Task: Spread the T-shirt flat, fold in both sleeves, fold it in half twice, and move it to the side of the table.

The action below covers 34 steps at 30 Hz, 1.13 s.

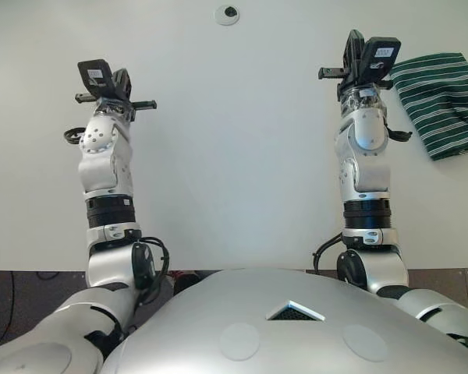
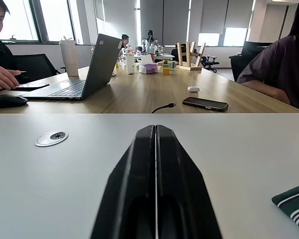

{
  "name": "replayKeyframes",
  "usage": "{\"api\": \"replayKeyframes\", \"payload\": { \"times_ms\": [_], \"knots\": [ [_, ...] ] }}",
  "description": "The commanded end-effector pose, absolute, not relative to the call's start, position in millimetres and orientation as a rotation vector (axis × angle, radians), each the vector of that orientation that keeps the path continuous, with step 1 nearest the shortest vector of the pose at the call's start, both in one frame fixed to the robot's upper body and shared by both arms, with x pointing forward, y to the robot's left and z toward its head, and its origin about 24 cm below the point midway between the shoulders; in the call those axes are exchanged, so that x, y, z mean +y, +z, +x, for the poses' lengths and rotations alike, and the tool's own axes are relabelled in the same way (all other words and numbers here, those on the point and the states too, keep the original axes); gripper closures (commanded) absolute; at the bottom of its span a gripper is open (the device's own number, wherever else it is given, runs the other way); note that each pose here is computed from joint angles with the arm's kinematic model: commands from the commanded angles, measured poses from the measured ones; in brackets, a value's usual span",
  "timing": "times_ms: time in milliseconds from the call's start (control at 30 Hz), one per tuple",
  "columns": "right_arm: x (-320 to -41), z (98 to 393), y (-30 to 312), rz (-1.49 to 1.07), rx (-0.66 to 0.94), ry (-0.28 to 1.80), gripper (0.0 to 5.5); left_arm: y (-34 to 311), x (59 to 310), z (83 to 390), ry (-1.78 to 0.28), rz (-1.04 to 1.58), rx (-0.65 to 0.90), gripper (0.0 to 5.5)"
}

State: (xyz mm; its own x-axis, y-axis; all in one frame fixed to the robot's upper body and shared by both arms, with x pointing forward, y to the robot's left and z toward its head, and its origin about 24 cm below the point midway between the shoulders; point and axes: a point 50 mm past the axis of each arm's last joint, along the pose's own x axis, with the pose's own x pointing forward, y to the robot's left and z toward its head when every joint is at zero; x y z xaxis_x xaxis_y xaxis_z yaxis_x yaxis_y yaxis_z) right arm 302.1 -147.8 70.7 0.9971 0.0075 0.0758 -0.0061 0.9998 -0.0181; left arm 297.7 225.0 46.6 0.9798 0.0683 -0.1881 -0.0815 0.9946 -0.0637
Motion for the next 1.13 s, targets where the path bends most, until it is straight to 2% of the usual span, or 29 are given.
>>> {"api": "replayKeyframes", "payload": {
  "times_ms": [33,167,467,633,833,1033,1133],
  "knots": [
    [-142.6,309.5,75.2,-0.035,-0.079,0.046,5.5,44.1,212.9,294.8,0.076,-0.086,0.162,5.48],
    [-137.8,316.4,79.1,-0.029,-0.081,0.069,5.5,43.2,212.8,291.2,0.093,-0.085,0.151,5.48],
    [-134.9,310.2,71.4,-0.02,-0.053,0.077,5.5,45.7,206.3,291.5,0.079,-0.087,0.142,5.48],
    [-127.8,312.5,74.9,-0.015,-0.065,0.094,5.5,49.3,209.8,293.6,0.098,-0.104,0.133,5.48],
    [-132.6,308.3,67.4,0.011,-0.049,0.049,5.5,51.8,207.9,298.3,0.074,-0.105,0.141,5.48],
    [-118.9,314.0,79.5,-0.002,-0.085,0.104,5.5,54.5,215.8,297.8,0.113,-0.123,0.13,5.48],
    [-125.7,313.4,74.7,-0.008,-0.066,0.096,5.5,49.2,216.3,294.8,0.129,-0.139,0.142,5.48]
  ]
}}
